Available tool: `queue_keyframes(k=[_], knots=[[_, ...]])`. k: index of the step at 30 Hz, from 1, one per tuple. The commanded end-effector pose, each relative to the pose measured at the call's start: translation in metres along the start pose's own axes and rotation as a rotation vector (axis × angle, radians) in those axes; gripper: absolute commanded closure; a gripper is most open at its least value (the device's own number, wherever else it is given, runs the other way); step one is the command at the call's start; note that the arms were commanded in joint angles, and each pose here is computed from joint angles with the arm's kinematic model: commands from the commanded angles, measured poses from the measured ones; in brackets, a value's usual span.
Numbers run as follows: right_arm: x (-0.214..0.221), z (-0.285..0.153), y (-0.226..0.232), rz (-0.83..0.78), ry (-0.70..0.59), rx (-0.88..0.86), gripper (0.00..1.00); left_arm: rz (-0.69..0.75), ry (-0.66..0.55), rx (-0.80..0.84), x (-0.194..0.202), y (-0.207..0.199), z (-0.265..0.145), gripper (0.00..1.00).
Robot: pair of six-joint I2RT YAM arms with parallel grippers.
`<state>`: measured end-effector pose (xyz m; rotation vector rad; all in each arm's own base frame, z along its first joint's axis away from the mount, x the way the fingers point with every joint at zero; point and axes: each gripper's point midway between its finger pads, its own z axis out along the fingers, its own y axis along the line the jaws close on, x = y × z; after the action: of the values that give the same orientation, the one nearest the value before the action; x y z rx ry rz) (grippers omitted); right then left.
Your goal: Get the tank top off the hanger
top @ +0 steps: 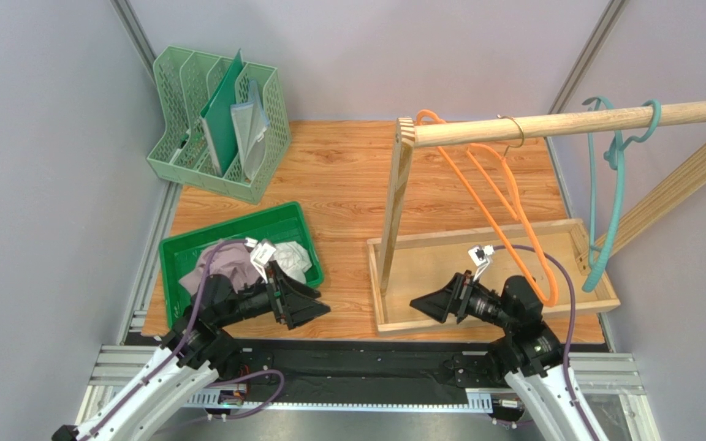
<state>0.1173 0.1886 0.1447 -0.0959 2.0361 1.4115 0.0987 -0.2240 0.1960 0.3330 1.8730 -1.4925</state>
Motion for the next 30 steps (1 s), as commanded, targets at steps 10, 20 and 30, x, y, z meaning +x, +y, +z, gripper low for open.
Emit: queue_keyframes(k=[10, 20, 30], knots=[[0.031, 0.002, -0.057, 0.167, -0.034, 0.181, 0.0, -0.132, -0.056, 0.059, 0.027, 0.01, -0.015, 0.01], [0.031, 0.02, -0.075, 0.214, -0.082, 0.139, 0.0, -0.223, -0.005, 0.069, 0.052, 0.031, -0.006, 0.01], [0.029, 0.02, -0.08, 0.186, -0.098, 0.157, 0.0, -0.193, 0.034, -0.003, 0.066, 0.049, -0.006, 0.01]])
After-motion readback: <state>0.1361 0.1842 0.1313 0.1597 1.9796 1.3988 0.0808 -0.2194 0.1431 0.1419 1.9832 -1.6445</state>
